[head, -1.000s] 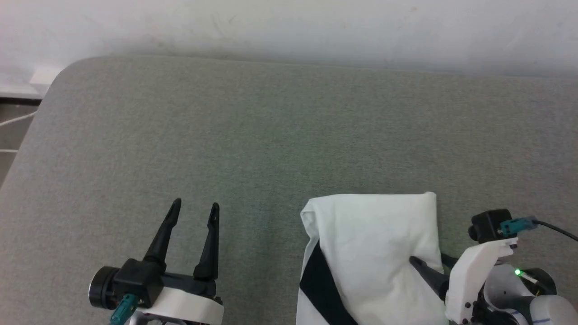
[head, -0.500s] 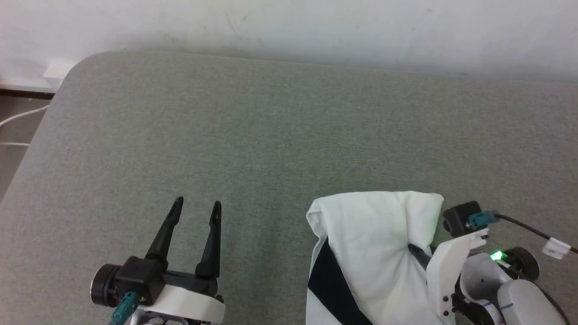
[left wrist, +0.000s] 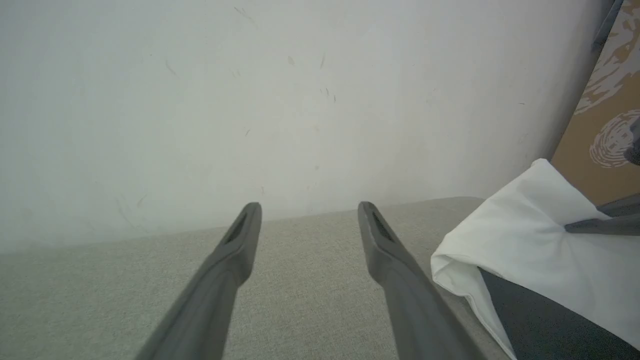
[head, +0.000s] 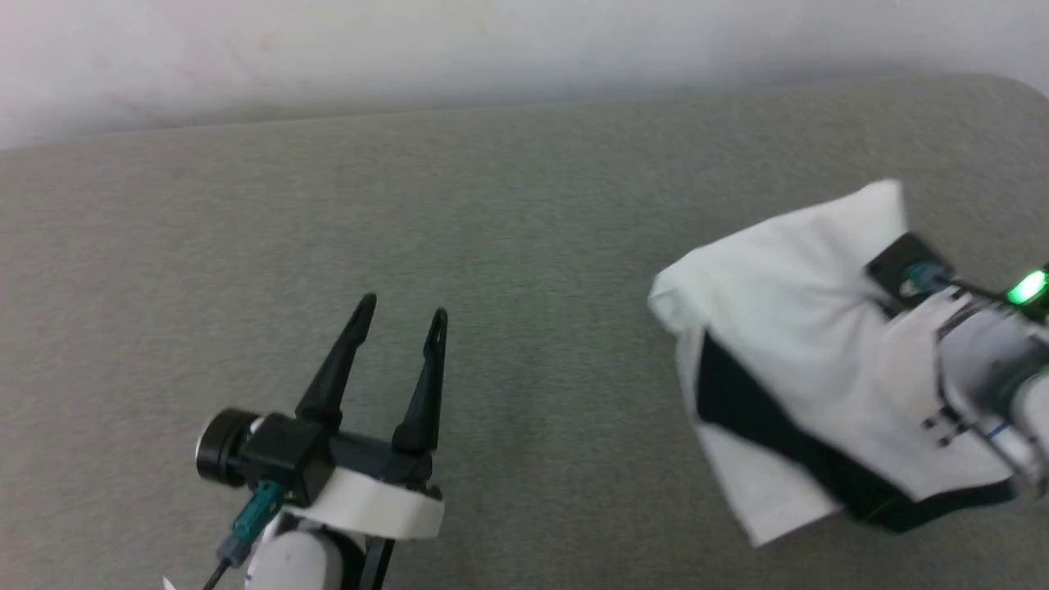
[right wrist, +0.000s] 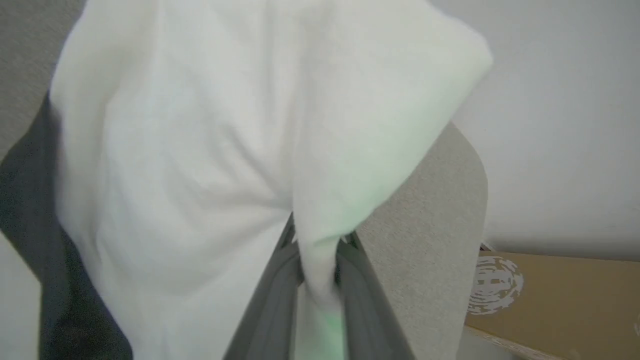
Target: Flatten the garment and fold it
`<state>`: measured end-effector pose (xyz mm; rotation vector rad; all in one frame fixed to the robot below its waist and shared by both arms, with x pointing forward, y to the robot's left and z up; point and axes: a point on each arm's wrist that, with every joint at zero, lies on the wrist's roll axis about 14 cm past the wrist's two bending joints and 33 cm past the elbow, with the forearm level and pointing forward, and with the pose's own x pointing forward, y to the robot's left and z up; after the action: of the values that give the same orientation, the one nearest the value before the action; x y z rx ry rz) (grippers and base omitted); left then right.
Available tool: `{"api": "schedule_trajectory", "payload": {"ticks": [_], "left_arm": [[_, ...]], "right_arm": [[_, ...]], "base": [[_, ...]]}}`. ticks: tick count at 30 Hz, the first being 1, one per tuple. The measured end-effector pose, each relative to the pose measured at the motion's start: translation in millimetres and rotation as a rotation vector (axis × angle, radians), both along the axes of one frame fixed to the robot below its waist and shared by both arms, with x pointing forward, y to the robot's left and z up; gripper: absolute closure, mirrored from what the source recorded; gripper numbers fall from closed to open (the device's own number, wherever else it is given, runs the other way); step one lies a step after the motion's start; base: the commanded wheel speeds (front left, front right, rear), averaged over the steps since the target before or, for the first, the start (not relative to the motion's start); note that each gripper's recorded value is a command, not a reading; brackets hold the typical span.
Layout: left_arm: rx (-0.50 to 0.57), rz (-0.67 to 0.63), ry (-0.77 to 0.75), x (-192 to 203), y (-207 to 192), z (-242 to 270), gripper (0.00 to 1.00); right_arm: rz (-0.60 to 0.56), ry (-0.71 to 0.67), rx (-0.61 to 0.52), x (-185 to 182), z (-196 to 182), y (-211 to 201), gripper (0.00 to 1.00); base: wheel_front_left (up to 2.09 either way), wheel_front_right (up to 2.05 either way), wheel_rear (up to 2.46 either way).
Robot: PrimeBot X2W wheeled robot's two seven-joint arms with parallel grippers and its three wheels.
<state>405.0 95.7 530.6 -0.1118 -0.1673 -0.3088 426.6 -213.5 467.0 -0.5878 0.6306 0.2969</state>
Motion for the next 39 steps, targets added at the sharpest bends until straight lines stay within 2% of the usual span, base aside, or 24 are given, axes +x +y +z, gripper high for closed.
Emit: {"api": "schedule_trajectory", "payload": {"ticks": [3, 8, 14, 20, 25, 32, 33, 34, 39], "left_arm": [[-0.01, -0.066, -0.023, 16.2, -23.6, 3.9, 0.0], [-0.019, -0.15, -0.033, 41.3, -53.6, -2.7, 0.0], [-0.032, -0.226, -0.019, 64.9, -77.5, -22.9, 0.0], [-0.036, -0.255, 0.03, 80.6, -83.8, -54.9, 0.0], [-0.036, -0.249, 0.077, 86.7, -80.3, -79.6, 0.0], [-0.024, -0.231, 0.11, 90.9, -71.8, -97.3, 0.0], [-0.023, -0.229, 0.111, 90.7, -71.1, -97.3, 0.0], [-0.021, -0.228, 0.111, 90.5, -70.5, -96.9, 0.0], [-0.014, -0.215, 0.107, 88.4, -66.5, -90.4, 0.0]], "right_arm": [[-0.046, -0.011, -0.107, 2.9, 9.9, -46.2, 1.0], [-0.134, 0.058, -0.221, -3.5, -0.3, -116.9, 1.0], [-0.254, 0.101, -0.281, -6.1, -18.4, -188.0, 1.0], [-0.383, 0.119, -0.335, -11.5, -38.2, -249.5, 1.0], [-0.427, 0.119, -0.39, -13.5, -51.6, -279.1, 1.0], [-0.432, 0.117, -0.393, -10.1, -78.5, -280.5, 1.0], [-0.437, 0.11, -0.393, -9.6, -79.0, -281.2, 0.62], [-0.433, 0.103, -0.396, -9.0, -78.7, -281.1, 0.0], [-0.411, 0.036, -0.413, -1.5, -61.6, -280.5, 0.0]], "base": [[0.0, 0.0, 0.0], [0.0, 0.0, 0.0], [0.0, 0.0, 0.0], [0.0, 0.0, 0.0], [0.0, 0.0, 0.0], [0.0, 0.0, 0.0], [0.0, 0.0, 0.0], [0.0, 0.0, 0.0], [0.0, 0.0, 0.0]]}}
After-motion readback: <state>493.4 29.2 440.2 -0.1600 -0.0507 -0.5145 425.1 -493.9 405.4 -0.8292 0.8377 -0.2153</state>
